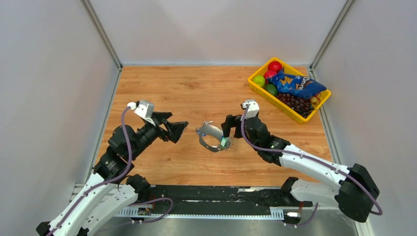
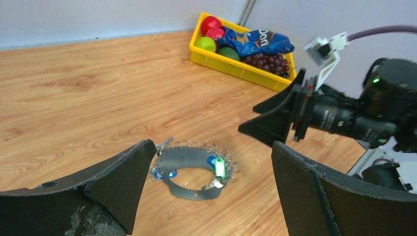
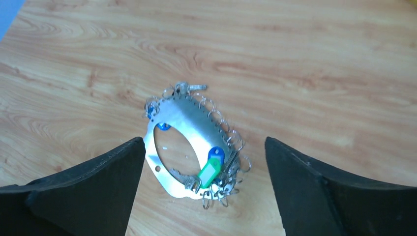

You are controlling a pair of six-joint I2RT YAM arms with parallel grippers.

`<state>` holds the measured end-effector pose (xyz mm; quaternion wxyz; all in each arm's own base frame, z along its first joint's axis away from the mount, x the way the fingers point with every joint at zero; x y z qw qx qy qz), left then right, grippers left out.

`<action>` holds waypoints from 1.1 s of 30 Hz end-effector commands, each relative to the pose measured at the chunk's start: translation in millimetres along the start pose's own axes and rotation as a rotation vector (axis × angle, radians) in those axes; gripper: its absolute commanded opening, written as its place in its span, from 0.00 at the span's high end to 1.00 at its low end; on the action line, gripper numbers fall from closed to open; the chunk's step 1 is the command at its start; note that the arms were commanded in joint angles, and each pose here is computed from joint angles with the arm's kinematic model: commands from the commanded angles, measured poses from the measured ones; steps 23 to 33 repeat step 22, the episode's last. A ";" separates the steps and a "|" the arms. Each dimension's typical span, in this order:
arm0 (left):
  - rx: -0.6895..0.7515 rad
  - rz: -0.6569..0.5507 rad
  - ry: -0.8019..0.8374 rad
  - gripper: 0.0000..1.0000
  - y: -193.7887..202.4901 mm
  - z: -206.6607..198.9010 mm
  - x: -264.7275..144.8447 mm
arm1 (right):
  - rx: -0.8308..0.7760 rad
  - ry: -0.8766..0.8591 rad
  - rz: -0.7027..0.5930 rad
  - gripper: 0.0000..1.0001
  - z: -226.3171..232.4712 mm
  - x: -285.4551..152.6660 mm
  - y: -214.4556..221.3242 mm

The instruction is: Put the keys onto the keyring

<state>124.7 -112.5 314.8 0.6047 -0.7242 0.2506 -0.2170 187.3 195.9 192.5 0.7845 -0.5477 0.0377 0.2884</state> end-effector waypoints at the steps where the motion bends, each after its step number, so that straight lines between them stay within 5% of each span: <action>1: 0.048 -0.016 -0.016 0.00 -16.6 -0.2 -2.3 | -0.072 0.019 -0.112 0.00 5.7 -17.2 -39.6; 15: 0.155 0.052 -0.104 0.00 -32.5 7.6 -0.6 | -0.053 0.212 -0.337 0.00 11.5 -70.5 -123.6; 33: 0.177 0.013 -0.119 0.00 -38.6 8.8 -5.1 | -0.054 0.293 -0.370 0.00 5.6 -72.4 -126.8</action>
Point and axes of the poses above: each gripper's point midway between its finger pads, its own x axis out along the fingers, its own z axis along the line the jaws close on, y = z × x, the point moved 10 cm from there along -x, back along the fingers, and after that the axes turned 8 degrees about x, right-handed, at the moved point
